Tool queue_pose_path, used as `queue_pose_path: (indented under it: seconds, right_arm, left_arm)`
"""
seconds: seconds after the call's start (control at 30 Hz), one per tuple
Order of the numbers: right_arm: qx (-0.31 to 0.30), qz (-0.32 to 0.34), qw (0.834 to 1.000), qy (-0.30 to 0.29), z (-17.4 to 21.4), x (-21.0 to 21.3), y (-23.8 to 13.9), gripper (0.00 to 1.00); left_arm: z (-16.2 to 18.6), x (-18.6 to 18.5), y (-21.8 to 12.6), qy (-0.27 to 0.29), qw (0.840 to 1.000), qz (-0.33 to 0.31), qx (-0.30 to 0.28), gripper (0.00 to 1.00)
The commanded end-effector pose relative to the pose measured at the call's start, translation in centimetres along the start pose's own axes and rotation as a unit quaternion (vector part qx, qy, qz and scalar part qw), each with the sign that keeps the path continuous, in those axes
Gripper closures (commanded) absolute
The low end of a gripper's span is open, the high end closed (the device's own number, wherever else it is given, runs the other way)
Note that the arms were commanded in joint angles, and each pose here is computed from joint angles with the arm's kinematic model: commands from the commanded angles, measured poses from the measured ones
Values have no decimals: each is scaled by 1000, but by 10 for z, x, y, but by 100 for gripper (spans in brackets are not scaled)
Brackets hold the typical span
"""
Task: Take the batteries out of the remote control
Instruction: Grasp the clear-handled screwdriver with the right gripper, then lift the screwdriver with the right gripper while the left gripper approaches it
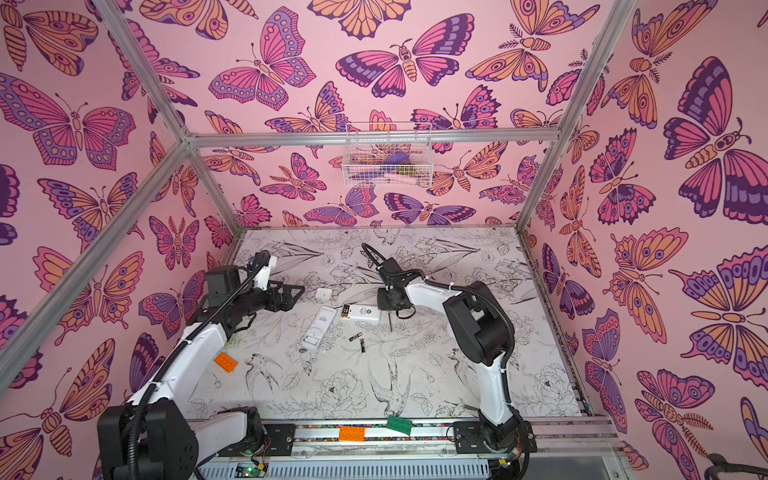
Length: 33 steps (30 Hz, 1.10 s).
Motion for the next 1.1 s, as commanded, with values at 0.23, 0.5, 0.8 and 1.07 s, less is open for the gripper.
queue_pose_path:
  seconds: [0.23,0.5,0.8,1.07]
  right_arm:
    - [-107,-70,987,101,-23,5,-75,92]
    - [-214,-253,907,261,-38,14,-117,92]
    - [-250,-336,829,372,-40,8,-146,91]
    - [-199,-342,780,484,-27,-2,-140,92]
  left_arm:
    - [-8,-10,-8,2,1000,24,-14,4]
    - [-18,-21,-12,-10,998,50,-22,7]
    - [-29,-37,-15,53,996,66,-23,13]
    - [-57,-76,-21,289,955,64,30,12]
Point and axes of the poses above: each gripper's point midway between its finger pads, its own y axis out along the fingers, its own x axis along the line the jaws close on, z = x × y, the point moved 6 cm from there along -y, back along the fingers, and after that the axes turned 3 degrees about y, right-handed, at the moved point
